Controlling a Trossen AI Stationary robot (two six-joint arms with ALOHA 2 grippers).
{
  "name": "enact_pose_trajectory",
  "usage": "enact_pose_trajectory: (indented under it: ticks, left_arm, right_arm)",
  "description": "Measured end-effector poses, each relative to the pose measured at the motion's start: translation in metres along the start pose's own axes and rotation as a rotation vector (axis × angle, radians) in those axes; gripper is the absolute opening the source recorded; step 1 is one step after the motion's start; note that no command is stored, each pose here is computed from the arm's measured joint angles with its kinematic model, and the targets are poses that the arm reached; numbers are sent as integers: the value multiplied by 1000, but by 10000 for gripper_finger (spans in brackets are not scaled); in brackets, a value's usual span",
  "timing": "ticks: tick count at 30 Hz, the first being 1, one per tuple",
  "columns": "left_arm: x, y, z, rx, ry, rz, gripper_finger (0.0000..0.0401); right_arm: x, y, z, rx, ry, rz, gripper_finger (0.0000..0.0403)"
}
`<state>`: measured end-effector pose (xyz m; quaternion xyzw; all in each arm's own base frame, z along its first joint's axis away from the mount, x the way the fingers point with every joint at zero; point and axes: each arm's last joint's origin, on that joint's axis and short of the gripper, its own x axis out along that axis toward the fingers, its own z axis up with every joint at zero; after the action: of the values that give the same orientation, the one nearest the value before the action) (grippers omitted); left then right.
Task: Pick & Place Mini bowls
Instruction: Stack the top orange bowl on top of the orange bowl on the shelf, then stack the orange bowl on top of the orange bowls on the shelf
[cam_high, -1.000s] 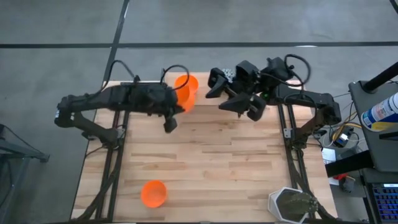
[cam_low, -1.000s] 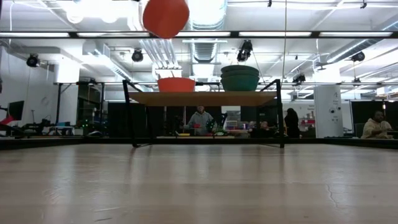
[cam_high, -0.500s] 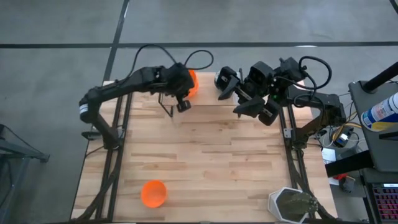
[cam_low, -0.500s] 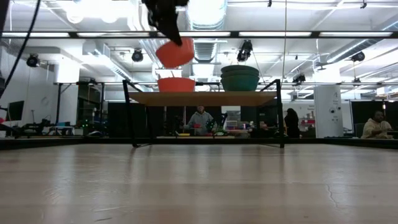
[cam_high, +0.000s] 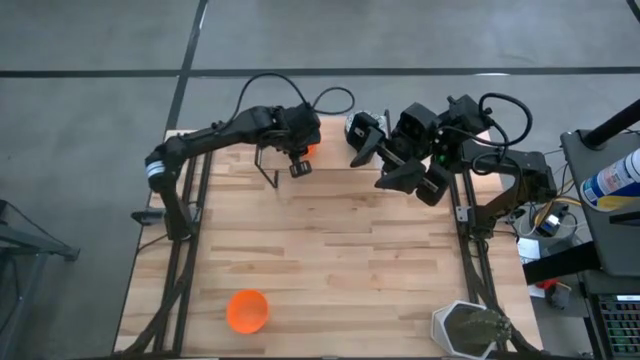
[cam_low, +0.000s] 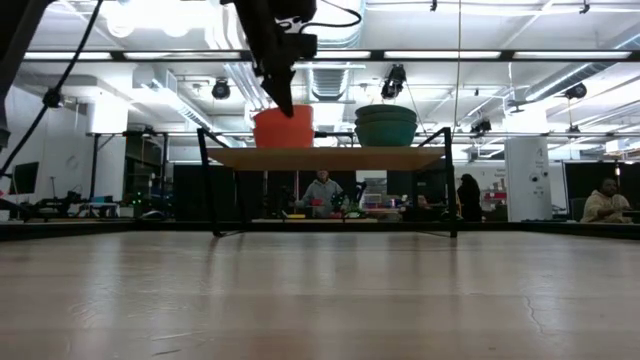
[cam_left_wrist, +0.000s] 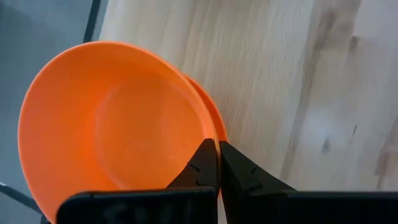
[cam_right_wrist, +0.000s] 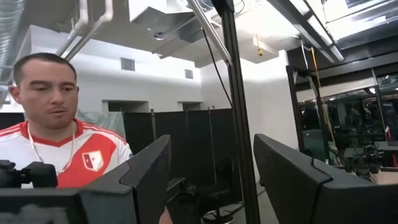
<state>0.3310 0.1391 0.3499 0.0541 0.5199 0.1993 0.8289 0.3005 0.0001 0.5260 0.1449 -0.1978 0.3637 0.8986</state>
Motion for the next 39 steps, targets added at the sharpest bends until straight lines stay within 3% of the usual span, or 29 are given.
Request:
enact_pose_trajectory:
  ticks: [13,21,27,29,39]
  left_arm:
    - [4,0,-1,-22,12,9,21]
    - [4,3,-1,-54,3,-21,85]
    - [-2,10,-3,-55,42,162,116]
    - [-11,12,-3,-86,25,175,117]
    - [-83,-8,-20,-380,-119,-125,117]
  right_arm:
    - [0,0,-1,5,15,19,224]
    - [0,0,-1,1,16,21,224]
    - [0,0,-1,0,16,20,224]
    - [0,0,-1,0,16,20,224]
    - [0,1,-1,-5,28,39,224]
